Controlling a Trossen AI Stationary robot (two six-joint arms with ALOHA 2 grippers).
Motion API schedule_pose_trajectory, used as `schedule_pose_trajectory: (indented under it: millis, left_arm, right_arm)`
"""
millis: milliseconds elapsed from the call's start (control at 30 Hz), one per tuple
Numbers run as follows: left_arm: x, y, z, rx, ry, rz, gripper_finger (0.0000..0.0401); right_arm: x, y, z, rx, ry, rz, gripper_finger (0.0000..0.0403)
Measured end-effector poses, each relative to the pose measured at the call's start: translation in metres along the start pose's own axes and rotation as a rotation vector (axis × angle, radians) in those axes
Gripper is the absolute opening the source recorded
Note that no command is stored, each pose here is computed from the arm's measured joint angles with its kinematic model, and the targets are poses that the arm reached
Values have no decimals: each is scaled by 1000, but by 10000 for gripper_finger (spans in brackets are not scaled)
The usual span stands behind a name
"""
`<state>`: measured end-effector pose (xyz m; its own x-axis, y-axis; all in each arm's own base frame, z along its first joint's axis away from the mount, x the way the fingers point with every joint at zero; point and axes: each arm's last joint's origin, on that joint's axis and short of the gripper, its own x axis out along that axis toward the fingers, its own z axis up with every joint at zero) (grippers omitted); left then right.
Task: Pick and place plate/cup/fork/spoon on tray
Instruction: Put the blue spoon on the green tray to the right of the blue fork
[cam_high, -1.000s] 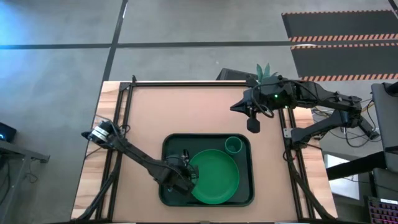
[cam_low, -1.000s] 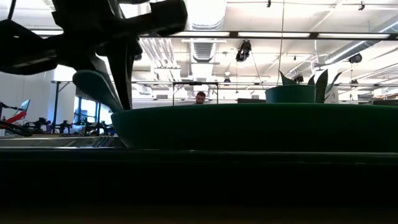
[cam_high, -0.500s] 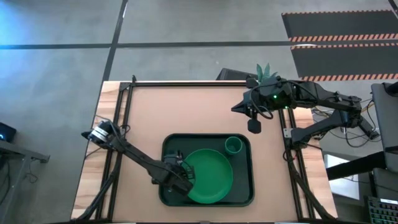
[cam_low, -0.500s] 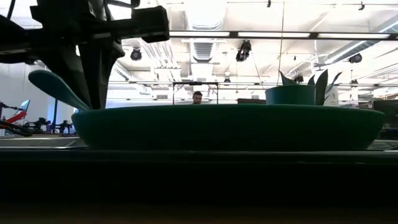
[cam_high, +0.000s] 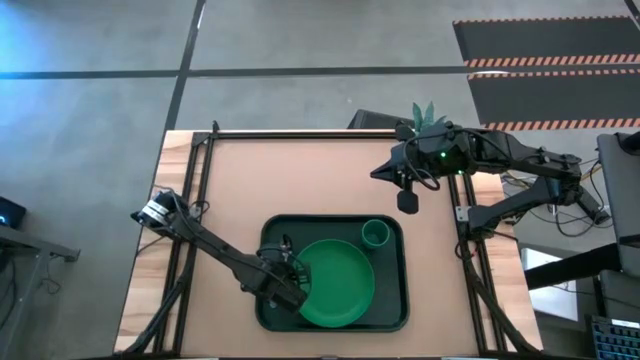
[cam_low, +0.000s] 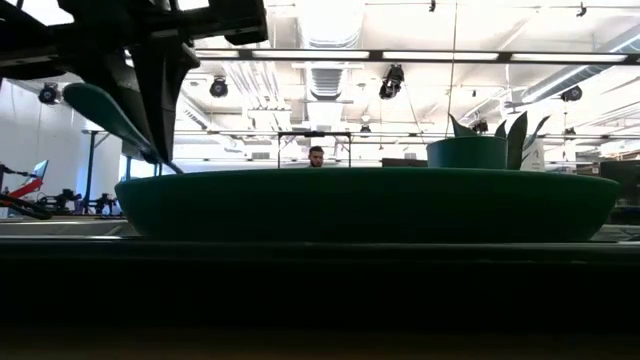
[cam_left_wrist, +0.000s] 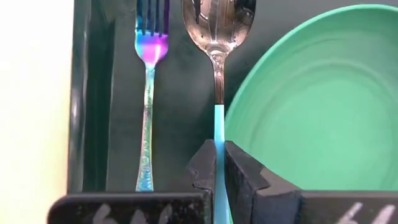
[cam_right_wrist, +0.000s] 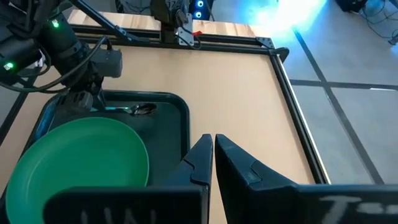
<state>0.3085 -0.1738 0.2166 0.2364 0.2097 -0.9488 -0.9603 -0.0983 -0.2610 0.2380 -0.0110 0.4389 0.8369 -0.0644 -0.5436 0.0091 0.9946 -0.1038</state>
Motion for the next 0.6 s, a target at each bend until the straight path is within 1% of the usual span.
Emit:
schedule_pose_trajectory:
  millis: [133, 233, 467, 600]
  left_arm:
    - [7, 3, -1, 6, -3, 29, 0]
    - [12, 4, -4, 6, 35, 70, 0]
    - [25, 3, -9, -13, 61, -3, 0]
    - [29, 5, -9, -11, 51, -2, 0]
  right_arm:
    - [0, 0, 0, 2, 0, 0, 9]
    - [0, 0, 0, 2, 1, 1, 9]
    - [0, 0, 0, 8, 1, 2, 9]
    - [0, 0, 0, 8, 1, 2, 9]
